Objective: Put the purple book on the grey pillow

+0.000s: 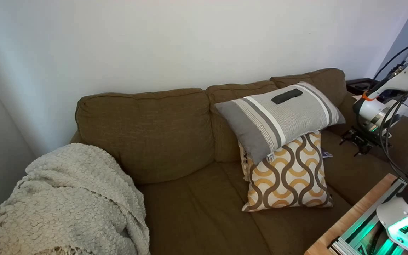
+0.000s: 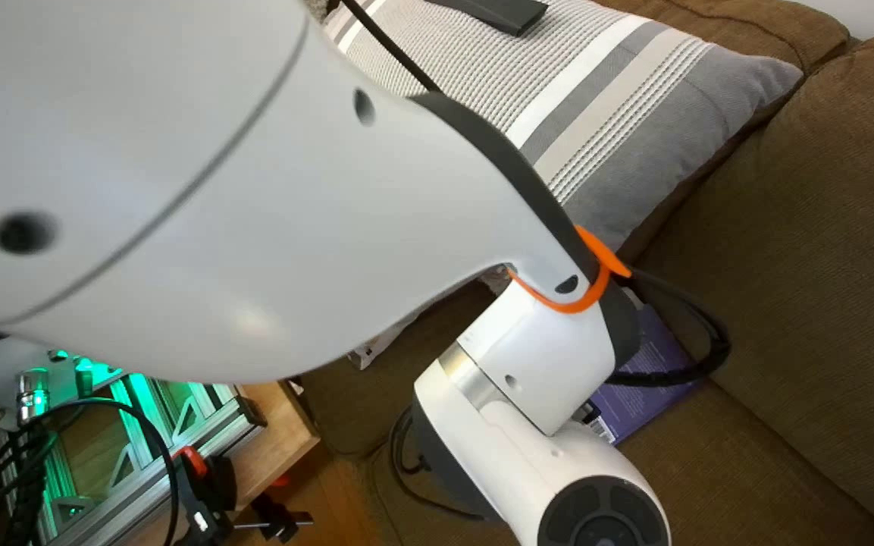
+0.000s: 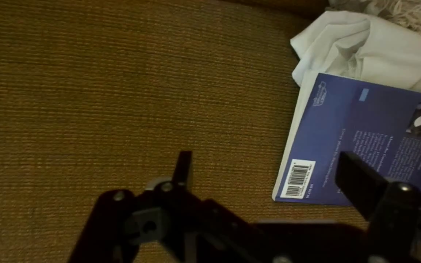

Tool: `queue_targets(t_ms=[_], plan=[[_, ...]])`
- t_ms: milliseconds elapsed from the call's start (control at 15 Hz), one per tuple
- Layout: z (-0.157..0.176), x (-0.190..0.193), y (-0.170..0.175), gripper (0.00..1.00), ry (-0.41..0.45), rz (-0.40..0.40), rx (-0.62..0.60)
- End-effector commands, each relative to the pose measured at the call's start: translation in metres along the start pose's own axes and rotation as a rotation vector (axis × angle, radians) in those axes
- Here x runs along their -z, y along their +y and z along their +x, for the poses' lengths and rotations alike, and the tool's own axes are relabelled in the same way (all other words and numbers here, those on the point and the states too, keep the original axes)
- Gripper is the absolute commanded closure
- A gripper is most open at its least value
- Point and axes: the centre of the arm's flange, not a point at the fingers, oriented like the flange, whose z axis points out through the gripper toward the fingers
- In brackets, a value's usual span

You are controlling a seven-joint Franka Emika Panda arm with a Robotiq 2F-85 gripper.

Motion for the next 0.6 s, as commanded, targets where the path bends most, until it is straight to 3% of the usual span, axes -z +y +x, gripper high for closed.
queue_targets(t_ms=[0,133,467,533], plan=[[0.039,-0.041,-0.001,0.00,-0.032,0.044,-0.059],[0.052,-0.055,-0.003,0.00,-0.038,0.057,-0.062],[0.071,-0.097,-0.010,0.00,-0.162,0.093,-0.113],[0.043,-0.071,-0.006,0.00,-0.126,0.064,-0.068]])
